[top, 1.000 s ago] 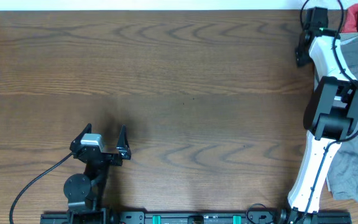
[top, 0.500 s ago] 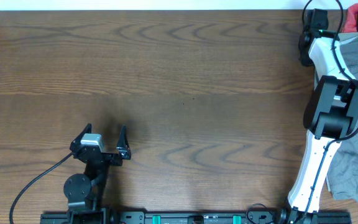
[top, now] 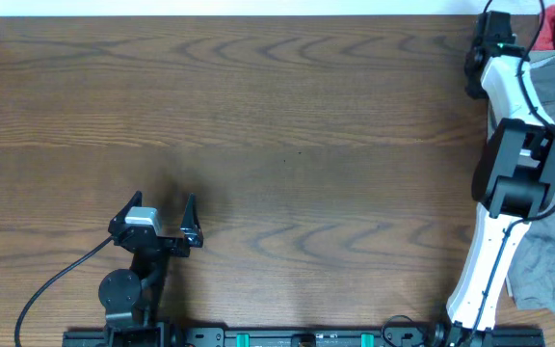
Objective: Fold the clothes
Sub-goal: 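Grasp the grey trousers with the right gripper and lift them off, then lay the grey trousers flat at table center, withdraw right gripper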
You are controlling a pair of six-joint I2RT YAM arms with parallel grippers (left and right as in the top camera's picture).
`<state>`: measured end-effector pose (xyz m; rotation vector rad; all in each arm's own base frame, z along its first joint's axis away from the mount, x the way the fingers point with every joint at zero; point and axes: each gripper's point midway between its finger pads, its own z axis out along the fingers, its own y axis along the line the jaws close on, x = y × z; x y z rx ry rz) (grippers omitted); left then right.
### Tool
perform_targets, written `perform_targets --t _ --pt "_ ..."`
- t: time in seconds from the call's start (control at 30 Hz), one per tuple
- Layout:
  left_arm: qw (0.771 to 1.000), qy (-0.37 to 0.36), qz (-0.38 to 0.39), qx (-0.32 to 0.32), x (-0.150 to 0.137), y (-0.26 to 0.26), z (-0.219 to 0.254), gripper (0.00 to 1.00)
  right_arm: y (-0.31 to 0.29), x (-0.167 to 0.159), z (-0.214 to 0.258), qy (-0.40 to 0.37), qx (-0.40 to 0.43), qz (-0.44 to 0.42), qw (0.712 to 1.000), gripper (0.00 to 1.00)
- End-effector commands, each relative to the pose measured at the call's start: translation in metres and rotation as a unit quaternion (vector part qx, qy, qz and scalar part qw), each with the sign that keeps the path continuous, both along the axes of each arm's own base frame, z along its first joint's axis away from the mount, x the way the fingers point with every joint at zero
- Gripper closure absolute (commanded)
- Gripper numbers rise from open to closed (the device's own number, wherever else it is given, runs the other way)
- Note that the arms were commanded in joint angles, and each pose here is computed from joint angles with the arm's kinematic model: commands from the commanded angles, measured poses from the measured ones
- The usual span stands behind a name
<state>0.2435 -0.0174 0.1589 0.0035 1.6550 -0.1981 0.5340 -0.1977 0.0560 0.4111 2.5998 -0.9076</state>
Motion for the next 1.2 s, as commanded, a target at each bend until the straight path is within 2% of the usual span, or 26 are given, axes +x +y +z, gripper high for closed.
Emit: perform_targets --t 0.0,0.23,0.37,0.5,0.63,0.77,0.9,1.07,1.17 --pt "1.000 0.022 -0.011 0.005 -0.001 -0.003 -0.015 0.02 -0.006 0.000 0.093 -0.106 -0.022 -0.043 0.993 0.99" --pt "1.000 0.023 -0.011 0.005 -0.001 -0.003 -0.015 0.02 0.027 -0.005 0.173 -0.178 -0.018 -0.019 0.984 0.99" --pt "1.000 0.022 -0.011 0.005 -0.001 -0.003 -0.015 0.02 0.075 0.003 0.195 -0.203 0.030 0.041 0.978 0.99" --pt "1.000 0.023 -0.011 0.005 -0.001 -0.003 -0.015 0.02 0.152 0.015 0.203 -0.216 0.113 0.136 0.960 0.99" --pt "1.000 0.022 -0.011 0.005 -0.001 -0.003 -0.015 0.02 0.275 0.017 0.193 -0.195 0.247 0.274 0.909 0.99" --pt "1.000 0.023 -0.011 0.005 -0.001 -0.003 -0.015 0.02 0.394 -0.009 0.175 -0.144 0.339 0.384 0.847 0.99" --pt "1.000 0.022 -0.011 0.005 -0.001 -0.003 -0.015 0.02 0.495 -0.052 0.149 -0.085 0.373 0.462 0.800 0.99" --pt "1.000 0.022 -0.011 0.005 -0.001 -0.003 -0.015 0.02 0.587 -0.114 0.117 -0.025 0.377 0.524 0.764 0.99" --pt "1.000 0.022 -0.011 0.005 -0.001 -0.003 -0.015 0.02 0.615 -0.141 0.113 -0.018 0.371 0.534 0.760 0.99"
